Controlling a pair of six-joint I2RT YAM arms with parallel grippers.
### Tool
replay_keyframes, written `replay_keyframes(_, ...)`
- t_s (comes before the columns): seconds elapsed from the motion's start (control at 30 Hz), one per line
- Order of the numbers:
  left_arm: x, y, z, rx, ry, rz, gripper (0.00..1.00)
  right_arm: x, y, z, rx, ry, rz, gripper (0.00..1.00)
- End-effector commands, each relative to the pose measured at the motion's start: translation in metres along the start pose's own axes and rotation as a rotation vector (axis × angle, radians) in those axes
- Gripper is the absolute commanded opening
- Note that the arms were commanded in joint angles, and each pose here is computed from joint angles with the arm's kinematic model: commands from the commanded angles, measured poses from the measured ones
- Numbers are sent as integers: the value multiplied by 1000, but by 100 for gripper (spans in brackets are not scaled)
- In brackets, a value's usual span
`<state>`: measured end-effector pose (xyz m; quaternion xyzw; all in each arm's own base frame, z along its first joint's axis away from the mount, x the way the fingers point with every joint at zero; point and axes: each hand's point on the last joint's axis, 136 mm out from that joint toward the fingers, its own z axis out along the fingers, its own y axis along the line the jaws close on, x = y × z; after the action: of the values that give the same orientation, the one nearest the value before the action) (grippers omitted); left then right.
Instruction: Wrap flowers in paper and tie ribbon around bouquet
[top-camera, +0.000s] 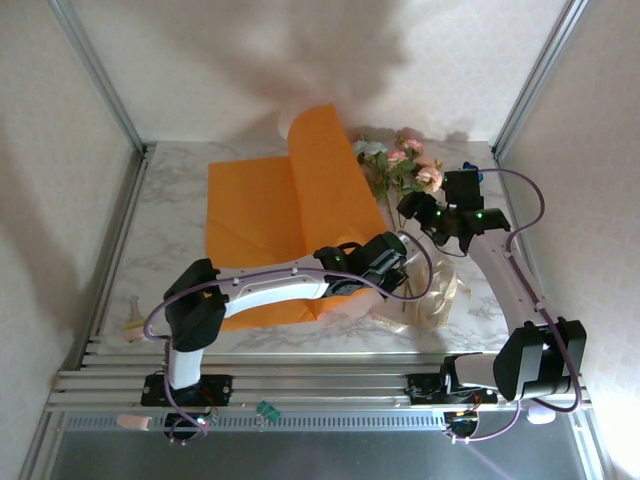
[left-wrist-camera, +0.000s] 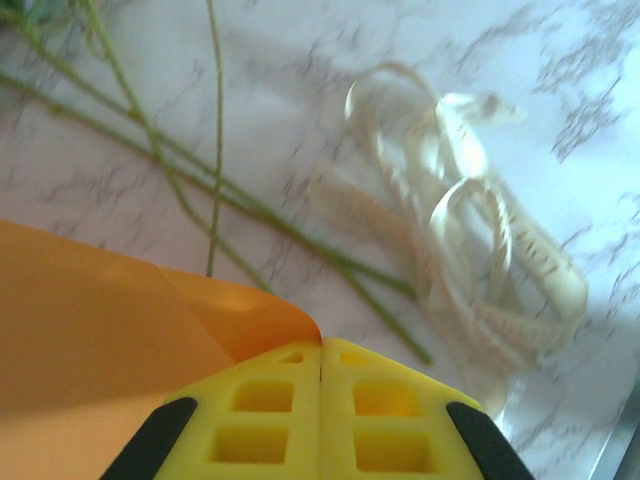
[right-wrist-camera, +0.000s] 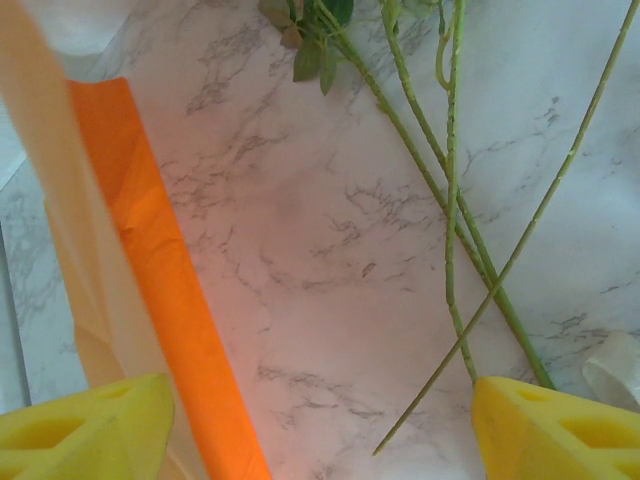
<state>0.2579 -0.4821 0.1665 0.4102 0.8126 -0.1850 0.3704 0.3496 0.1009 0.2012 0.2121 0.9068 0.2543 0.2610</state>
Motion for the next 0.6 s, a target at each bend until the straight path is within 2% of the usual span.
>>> replay_keyframes(0.0,-18,-21,12,54,-49,50,0,9,-3,19,-16,82,-21,79)
replay_keyframes(0.1,-20,-30,19,80,-44,60,0,14,-7,43,-23,147,-36,79)
replay_keyframes(0.13,-21,-32,19,87,-41,60,8,15,-8,49,-22,163,-40,79)
replay_keyframes(0.17,-24,-34,19,97,-38,50,38,15,-10,55,-13,174,-45,79)
replay_keyframes(0.2,-25,-34,17,97,-23,33,55,13,-12,57,-4,173,-51,79)
replay_keyframes(0.27,-35,-33,9,93,-27,-3,63,7,-13,56,15,149,-72,80)
replay_keyframes(0.37,-56,-17,-19,64,-90,-114,72,-6,-27,44,123,84,-91,81)
replay_keyframes(0.47,-70,5,-54,83,-161,-253,75,-22,-50,31,245,7,-82,82)
replay_keyframes(0.57,-78,34,-92,68,-234,-376,80,-34,-58,29,224,-32,-43,83)
